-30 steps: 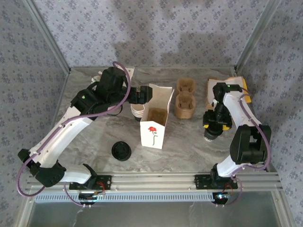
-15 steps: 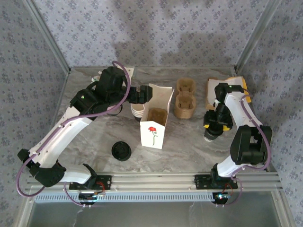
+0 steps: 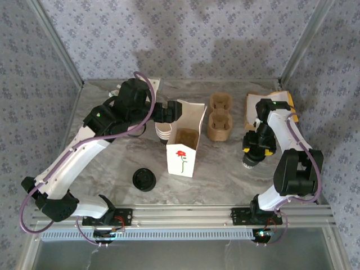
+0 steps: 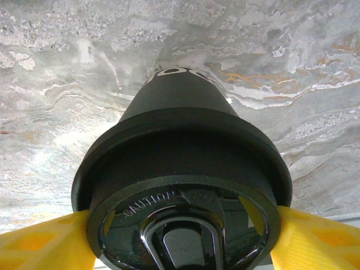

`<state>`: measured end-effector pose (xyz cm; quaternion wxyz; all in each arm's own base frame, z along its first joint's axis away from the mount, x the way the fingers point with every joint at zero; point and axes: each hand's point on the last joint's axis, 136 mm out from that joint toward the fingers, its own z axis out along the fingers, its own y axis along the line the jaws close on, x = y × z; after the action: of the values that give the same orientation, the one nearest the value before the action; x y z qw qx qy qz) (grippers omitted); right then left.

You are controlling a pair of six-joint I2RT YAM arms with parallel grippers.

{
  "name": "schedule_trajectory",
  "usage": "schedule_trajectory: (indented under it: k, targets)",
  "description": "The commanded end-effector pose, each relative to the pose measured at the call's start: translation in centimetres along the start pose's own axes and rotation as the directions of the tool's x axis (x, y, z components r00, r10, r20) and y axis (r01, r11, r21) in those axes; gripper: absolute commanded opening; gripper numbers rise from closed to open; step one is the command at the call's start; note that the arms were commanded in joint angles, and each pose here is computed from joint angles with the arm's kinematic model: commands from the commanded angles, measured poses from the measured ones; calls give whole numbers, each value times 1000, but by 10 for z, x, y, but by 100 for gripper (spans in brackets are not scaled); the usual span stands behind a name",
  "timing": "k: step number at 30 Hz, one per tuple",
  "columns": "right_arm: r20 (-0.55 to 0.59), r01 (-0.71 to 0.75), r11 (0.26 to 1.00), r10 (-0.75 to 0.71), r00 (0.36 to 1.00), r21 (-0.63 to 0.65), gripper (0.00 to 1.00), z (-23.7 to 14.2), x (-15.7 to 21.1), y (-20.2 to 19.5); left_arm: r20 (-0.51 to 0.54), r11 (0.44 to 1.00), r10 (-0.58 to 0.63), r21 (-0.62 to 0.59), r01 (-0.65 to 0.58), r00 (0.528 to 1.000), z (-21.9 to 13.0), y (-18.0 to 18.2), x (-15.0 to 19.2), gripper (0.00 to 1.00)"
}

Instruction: Pack the takeout coffee

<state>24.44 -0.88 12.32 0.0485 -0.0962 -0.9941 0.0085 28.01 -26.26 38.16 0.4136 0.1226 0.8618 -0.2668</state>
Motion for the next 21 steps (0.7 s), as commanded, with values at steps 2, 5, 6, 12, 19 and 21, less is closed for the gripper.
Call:
schedule_trajectory:
  k: [2,5,6,12,19,21]
  targets:
    - [-4,-10,1000,10,1000,19,74,7,-1,-5,17,1000,9,0,-9,1000,-6,-5,-7,100]
    - [-2,-10,1000,11,1000,12,72,5,0,-4,19,1000,10,-1,-10,1000,-7,-5,-8,100]
    - [4,-12,1000,12,1000,11,72,3,0,-4,19,1000,10,-1,-10,1000,-7,-5,-8,100]
    - [57,-43,999,44,997,-9,68,-15,4,-4,25,1000,16,2,-16,1000,-9,-7,-9,100]
    - [93,-78,997,79,992,-19,66,-40,15,-7,35,999,33,0,-33,999,-10,-10,-11,100]
    - [89,-81,997,83,993,-17,66,-45,19,-7,43,999,42,1,-42,998,-10,-12,-12,100]
